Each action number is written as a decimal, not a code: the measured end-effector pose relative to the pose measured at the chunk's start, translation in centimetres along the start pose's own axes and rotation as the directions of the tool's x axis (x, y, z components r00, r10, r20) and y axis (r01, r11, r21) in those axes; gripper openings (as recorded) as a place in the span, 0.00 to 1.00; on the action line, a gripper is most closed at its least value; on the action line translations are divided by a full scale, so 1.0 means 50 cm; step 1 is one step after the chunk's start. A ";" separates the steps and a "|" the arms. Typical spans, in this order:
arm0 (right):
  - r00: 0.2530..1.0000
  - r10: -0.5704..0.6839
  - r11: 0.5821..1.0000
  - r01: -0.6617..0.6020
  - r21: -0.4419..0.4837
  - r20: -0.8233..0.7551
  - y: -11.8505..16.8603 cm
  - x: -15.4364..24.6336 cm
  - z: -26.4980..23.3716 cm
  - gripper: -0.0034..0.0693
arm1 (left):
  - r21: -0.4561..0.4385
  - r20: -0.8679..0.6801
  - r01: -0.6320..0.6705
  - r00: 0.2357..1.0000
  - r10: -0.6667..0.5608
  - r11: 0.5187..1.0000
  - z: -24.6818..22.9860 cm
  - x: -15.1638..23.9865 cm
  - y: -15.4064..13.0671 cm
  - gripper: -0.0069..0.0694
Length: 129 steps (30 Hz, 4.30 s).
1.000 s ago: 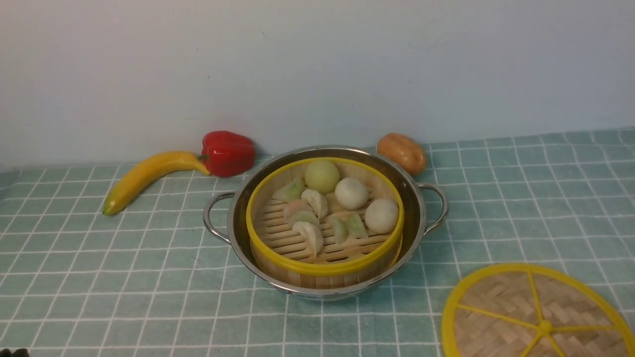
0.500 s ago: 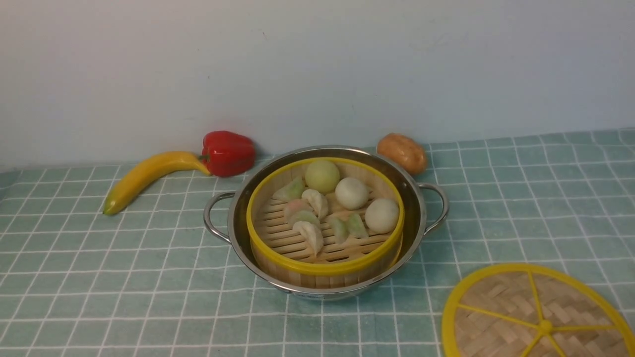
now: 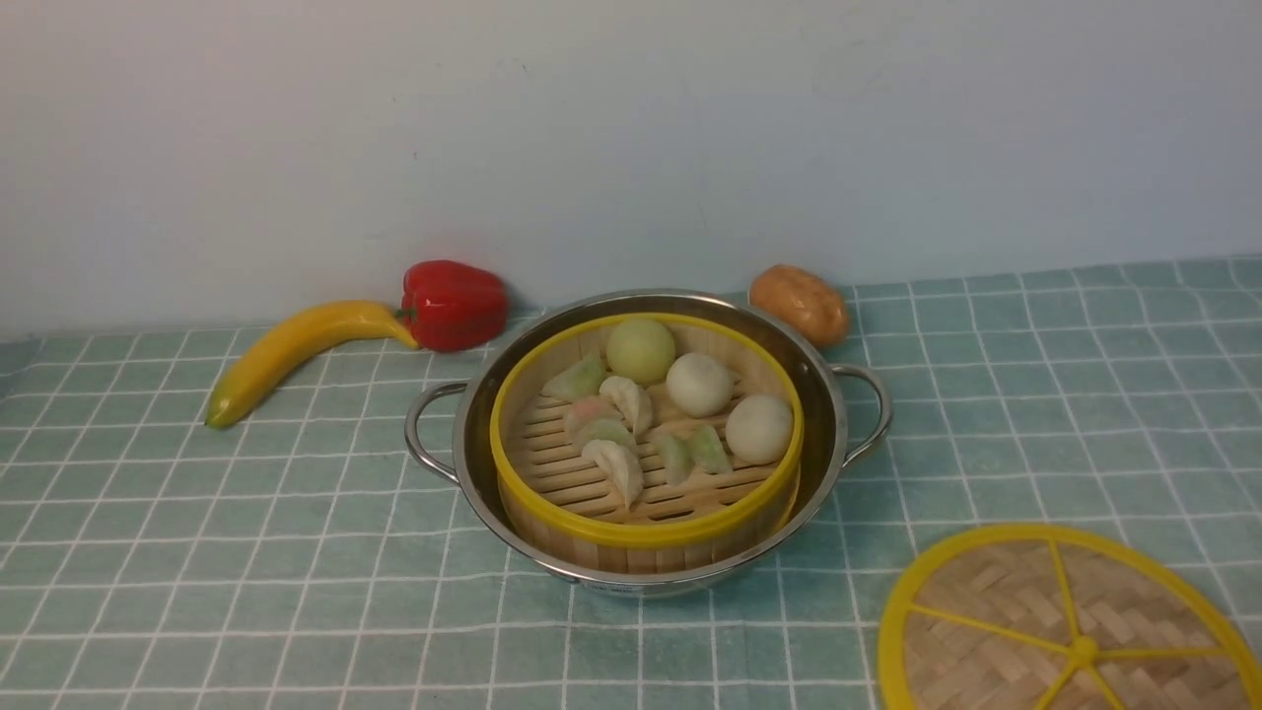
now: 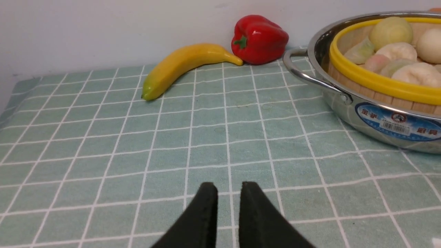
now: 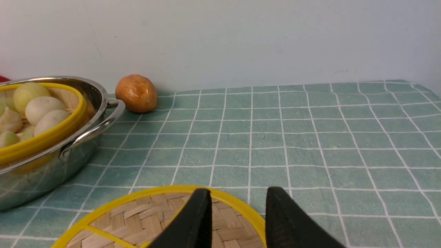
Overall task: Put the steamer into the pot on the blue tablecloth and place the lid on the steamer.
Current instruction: 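Move the gripper down to the bamboo steamer lid and grasp its center knob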
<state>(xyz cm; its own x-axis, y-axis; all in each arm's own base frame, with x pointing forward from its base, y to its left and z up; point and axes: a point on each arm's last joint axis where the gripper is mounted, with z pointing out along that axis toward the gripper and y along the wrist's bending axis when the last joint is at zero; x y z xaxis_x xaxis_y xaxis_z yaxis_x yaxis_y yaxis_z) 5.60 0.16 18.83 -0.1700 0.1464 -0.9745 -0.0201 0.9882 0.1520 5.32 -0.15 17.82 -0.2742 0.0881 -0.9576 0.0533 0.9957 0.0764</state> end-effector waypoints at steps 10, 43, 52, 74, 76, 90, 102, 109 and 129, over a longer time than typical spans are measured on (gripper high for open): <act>1.000 0.000 1.000 0.000 0.000 0.000 0.000 0.000 0.000 0.38 | 0.000 0.020 -0.015 1.000 0.015 1.000 0.000 -0.004 0.000 0.24; 0.983 0.106 0.994 -0.105 -0.015 0.148 0.032 -0.254 -0.149 0.38 | -0.001 0.021 -0.017 1.000 0.017 1.000 0.000 -0.004 0.000 0.31; 0.965 0.258 0.949 -0.261 -0.175 -0.041 0.068 -0.251 -0.157 0.38 | -0.001 0.022 -0.017 1.000 0.017 1.000 0.000 -0.004 0.000 0.34; 0.434 -0.396 0.913 0.096 -0.396 -0.809 0.130 -0.164 0.273 0.38 | -0.001 0.022 -0.017 1.000 0.017 1.000 0.000 -0.004 0.000 0.35; 0.383 -0.377 0.925 0.107 -0.365 -0.844 0.131 -0.153 0.306 0.38 | -0.001 0.022 -0.017 1.000 0.017 1.000 0.000 -0.004 0.000 0.35; 0.213 -0.349 0.937 0.094 -0.337 -0.912 0.135 -0.070 0.401 0.38 | -0.001 0.022 -0.017 1.000 0.017 1.000 0.000 -0.004 0.000 0.35; 0.214 -0.399 0.916 0.140 -0.377 -0.891 0.154 -0.041 0.426 0.38 | -0.001 0.022 -0.017 1.000 0.017 1.000 0.000 -0.004 0.000 0.37; 0.200 -0.388 0.919 0.165 -0.359 -0.900 0.148 -0.032 0.433 0.38 | -0.001 0.022 -0.017 1.000 0.017 1.000 0.000 -0.004 0.000 0.38; 0.226 -0.332 0.941 0.141 -0.307 -0.916 0.152 -0.050 0.422 0.24 | -0.001 0.022 -0.017 1.000 0.017 1.000 0.000 -0.004 0.000 0.41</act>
<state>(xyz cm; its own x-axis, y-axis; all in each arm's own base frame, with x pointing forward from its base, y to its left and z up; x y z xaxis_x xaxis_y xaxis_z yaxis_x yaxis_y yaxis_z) 26.66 8.25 18.94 -0.9338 -0.3370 -0.1197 -0.3453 0.9368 0.0564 5.37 -0.16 18.01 -0.2522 0.1047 -0.9620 0.0574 0.9940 0.0932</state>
